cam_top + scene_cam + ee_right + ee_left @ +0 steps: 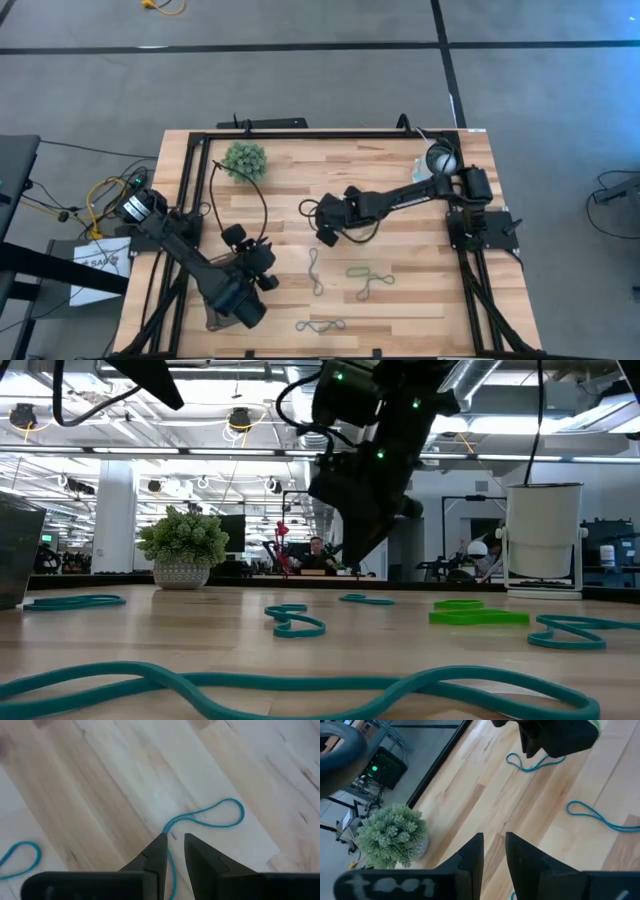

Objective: Pick and place items into bin
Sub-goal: Put the blue rubber band into the black bin

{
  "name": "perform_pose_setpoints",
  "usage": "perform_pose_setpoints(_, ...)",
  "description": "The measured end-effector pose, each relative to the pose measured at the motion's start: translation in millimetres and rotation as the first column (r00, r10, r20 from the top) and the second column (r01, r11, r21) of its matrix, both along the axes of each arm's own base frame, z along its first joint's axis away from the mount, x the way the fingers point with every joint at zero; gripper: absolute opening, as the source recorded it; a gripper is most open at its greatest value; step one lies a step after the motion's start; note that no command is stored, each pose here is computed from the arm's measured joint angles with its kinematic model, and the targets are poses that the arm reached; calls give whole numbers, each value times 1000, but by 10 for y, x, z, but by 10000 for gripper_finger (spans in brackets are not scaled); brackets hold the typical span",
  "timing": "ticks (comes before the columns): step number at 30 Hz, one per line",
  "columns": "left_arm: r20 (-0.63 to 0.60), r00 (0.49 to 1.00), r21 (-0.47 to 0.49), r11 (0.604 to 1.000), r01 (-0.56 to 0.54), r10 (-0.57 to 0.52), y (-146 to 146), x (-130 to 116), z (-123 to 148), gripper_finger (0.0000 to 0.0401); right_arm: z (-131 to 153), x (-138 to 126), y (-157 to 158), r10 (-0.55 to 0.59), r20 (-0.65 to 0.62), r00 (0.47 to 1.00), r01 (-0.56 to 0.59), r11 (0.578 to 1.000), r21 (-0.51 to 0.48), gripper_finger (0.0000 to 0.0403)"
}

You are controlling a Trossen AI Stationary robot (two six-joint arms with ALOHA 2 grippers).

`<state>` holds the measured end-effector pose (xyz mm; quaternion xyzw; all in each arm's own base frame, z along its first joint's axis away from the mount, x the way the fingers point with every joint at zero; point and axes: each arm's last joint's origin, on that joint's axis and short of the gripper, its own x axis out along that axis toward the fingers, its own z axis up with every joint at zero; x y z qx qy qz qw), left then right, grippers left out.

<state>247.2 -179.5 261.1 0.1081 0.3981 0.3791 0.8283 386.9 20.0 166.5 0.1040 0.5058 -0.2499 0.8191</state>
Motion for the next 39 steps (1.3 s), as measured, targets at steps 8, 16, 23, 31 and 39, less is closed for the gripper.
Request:
perform_pose_setpoints(8,-3,1000,2,1000,5,-5,-10,-10,1,71,-190,122,27,-6,37,999,4,999,54,43)
perform_pose_setpoints(16,-10,1000,1,1000,9,-9,-14,-15,-1,70,-359,120,53,-52,-3,999,51,996,-77,15)
perform_pose_setpoints(23,-23,999,6,1000,22,-22,-24,-22,-2,70,-485,136,65,-38,-35,999,37,998,-42,12)
perform_pose_setpoints(31,-22,1000,5,1000,21,-21,-25,-21,-2,70,-419,119,54,88,-79,993,-92,994,-52,65)
perform_pose_setpoints(39,-20,1000,0,1000,20,-20,-28,-20,-3,70,-163,116,29,52,-68,996,-55,997,-45,113)
